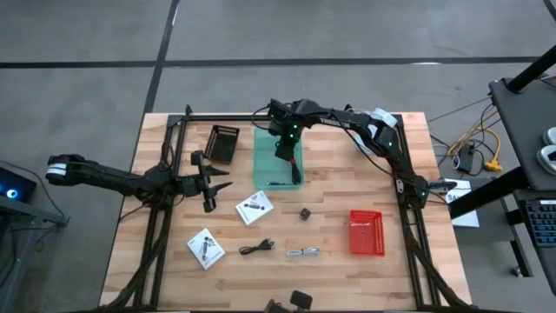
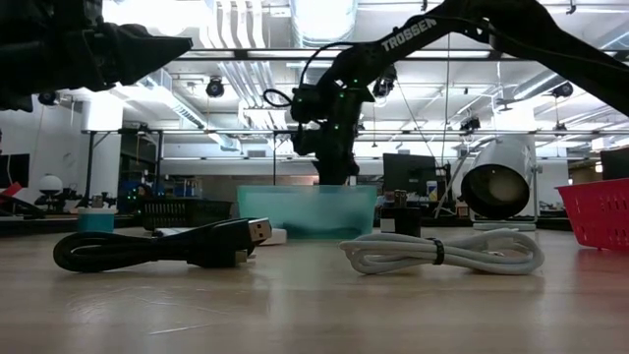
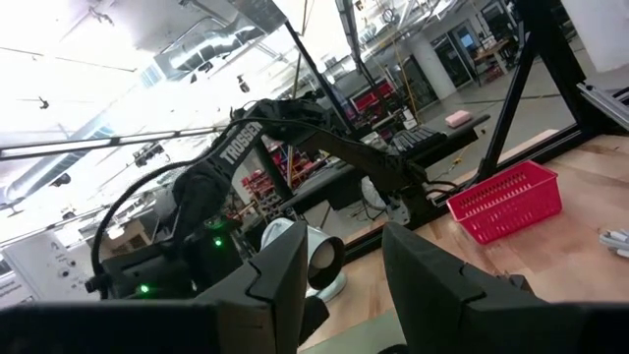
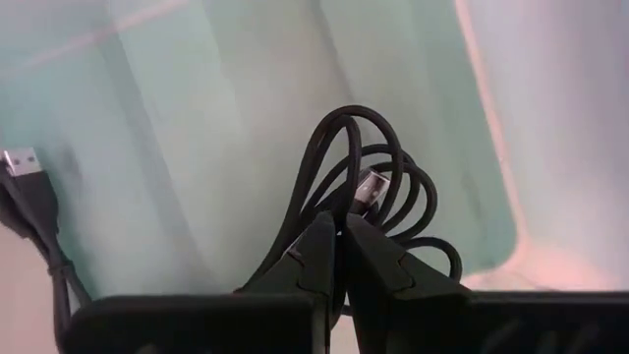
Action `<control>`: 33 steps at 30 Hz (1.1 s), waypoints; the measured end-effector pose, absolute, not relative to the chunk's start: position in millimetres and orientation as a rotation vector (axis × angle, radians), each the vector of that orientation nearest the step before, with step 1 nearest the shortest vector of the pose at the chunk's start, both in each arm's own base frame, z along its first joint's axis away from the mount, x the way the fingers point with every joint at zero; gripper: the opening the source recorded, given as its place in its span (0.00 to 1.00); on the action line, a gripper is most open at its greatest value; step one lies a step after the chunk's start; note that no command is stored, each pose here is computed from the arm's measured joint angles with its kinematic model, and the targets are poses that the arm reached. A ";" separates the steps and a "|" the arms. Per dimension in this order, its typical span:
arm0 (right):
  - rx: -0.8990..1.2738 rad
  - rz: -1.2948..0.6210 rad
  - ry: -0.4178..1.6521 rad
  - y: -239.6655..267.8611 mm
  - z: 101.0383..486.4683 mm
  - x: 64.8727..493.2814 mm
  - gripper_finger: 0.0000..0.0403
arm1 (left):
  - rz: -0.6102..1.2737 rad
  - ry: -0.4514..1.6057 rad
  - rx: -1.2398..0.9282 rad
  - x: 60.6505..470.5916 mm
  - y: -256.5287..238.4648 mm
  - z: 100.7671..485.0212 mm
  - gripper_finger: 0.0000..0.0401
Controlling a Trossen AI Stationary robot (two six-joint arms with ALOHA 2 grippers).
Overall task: Pick and place items into bin
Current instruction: Put the top black charger cable into the green bin
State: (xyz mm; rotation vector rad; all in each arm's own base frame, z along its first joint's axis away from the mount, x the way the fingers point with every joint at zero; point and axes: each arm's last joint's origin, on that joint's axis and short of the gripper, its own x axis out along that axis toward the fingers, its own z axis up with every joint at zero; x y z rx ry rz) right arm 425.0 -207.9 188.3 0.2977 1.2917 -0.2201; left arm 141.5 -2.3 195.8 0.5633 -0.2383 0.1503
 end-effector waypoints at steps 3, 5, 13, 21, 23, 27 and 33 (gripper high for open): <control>0.309 -0.215 1.324 -206.3 181.2 421.6 0.02 | 0.150 -0.239 0.563 141.5 -2.4 196.0 0.30; 0.316 -0.211 1.344 -205.1 175.6 419.4 0.02 | 0.150 -0.239 0.563 141.5 -2.3 195.8 0.30; 0.324 -0.205 1.362 -203.2 162.3 416.3 0.02 | 0.150 -0.239 0.563 141.4 -2.4 195.9 0.30; 0.325 -0.203 1.358 -203.3 162.9 416.6 0.02 | 0.150 -0.238 0.563 141.5 -2.3 195.9 0.30; 0.325 -0.199 1.368 -203.0 164.8 416.1 0.02 | 0.150 -0.239 0.563 141.5 -2.3 195.9 0.30; 0.328 -0.198 1.376 -202.8 166.8 415.6 0.02 | 0.150 -0.239 0.563 141.5 -2.3 195.9 0.30; 0.314 -0.190 1.370 -203.0 165.4 416.0 0.02 | 0.150 -0.238 0.563 141.5 -2.3 195.8 0.30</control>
